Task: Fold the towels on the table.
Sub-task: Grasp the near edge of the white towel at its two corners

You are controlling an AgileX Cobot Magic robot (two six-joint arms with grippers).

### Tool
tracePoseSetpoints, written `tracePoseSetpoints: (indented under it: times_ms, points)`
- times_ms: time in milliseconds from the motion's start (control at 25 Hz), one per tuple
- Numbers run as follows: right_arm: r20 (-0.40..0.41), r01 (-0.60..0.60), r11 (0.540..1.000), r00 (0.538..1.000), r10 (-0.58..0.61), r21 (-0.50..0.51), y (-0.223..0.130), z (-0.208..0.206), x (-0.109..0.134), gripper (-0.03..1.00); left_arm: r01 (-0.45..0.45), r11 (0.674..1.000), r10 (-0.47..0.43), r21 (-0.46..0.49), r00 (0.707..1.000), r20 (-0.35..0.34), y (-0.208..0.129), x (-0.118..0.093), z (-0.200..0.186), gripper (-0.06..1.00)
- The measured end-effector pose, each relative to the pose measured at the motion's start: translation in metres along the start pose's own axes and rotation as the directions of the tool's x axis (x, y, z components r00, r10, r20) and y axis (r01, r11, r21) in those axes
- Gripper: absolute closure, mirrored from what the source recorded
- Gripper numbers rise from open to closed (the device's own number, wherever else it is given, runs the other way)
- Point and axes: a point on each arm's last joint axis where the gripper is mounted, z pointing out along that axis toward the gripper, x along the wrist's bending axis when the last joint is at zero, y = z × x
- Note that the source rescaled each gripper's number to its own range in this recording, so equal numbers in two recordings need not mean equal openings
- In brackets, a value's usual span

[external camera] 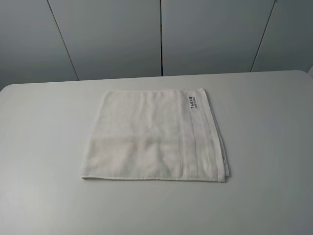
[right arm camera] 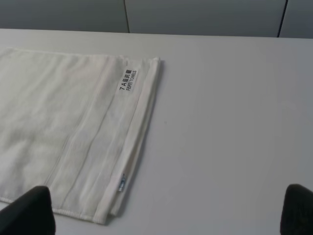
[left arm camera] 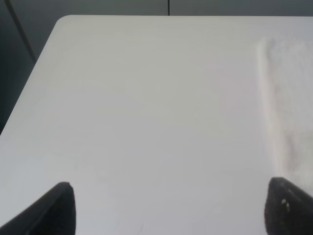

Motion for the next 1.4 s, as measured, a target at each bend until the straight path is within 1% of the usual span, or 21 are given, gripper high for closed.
tracePoseSetpoints:
  times_ms: [1400]
  points:
    - [0.0,0.0,1.0,1.0,0.0,0.0,0.0,0.0,0.0,-0.03,0.0,1.0,0.0,0.0,1.0,0.0,0.0,0.0,0.0,-0.04]
